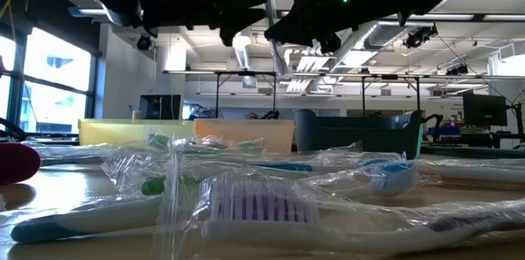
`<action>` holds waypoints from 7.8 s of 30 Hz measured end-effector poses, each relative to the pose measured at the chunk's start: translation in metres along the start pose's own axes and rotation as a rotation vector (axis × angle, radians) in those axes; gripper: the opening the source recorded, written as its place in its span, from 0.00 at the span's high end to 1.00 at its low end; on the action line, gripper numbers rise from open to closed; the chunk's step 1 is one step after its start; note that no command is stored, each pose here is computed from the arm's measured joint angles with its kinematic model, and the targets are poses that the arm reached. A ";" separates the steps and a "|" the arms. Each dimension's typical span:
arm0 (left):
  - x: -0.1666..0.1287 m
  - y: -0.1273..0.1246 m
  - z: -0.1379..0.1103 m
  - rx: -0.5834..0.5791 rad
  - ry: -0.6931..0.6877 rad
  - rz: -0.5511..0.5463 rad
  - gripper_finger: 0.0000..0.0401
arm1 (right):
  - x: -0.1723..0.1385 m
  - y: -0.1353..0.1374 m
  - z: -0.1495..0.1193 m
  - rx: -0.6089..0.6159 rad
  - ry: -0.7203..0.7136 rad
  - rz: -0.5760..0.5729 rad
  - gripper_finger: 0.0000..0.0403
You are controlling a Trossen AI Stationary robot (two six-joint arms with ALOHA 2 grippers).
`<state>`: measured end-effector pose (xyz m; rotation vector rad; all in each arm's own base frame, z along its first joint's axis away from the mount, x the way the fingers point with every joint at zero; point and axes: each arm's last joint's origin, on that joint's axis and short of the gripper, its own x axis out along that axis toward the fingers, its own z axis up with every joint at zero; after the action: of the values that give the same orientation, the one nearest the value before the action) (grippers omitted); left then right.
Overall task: Pick & Place Toothbrushes
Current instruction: Put the green toothbrush into the orange bin, then put the violet toothbrush into the yellow bin
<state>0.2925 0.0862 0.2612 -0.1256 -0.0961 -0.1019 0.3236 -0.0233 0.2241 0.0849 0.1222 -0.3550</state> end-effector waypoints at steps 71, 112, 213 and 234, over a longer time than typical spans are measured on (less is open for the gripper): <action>0.014 0.004 -0.002 -0.013 0.041 -0.030 0.90 | 0.000 0.000 -0.001 0.000 0.008 0.007 0.93; -0.045 0.095 0.008 -0.294 0.051 0.196 0.94 | -0.079 0.015 0.027 -0.003 0.285 0.134 0.36; -0.010 0.113 -0.069 -0.318 0.334 0.307 0.97 | -0.079 0.020 0.027 -0.003 0.274 0.143 0.36; -0.014 0.091 -0.029 -0.188 0.291 0.142 0.99 | -0.077 0.013 0.027 -0.004 0.261 0.071 0.36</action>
<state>0.2906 0.1738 0.2204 -0.3030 0.2137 0.0132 0.2596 0.0127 0.2624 0.1313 0.3772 -0.2712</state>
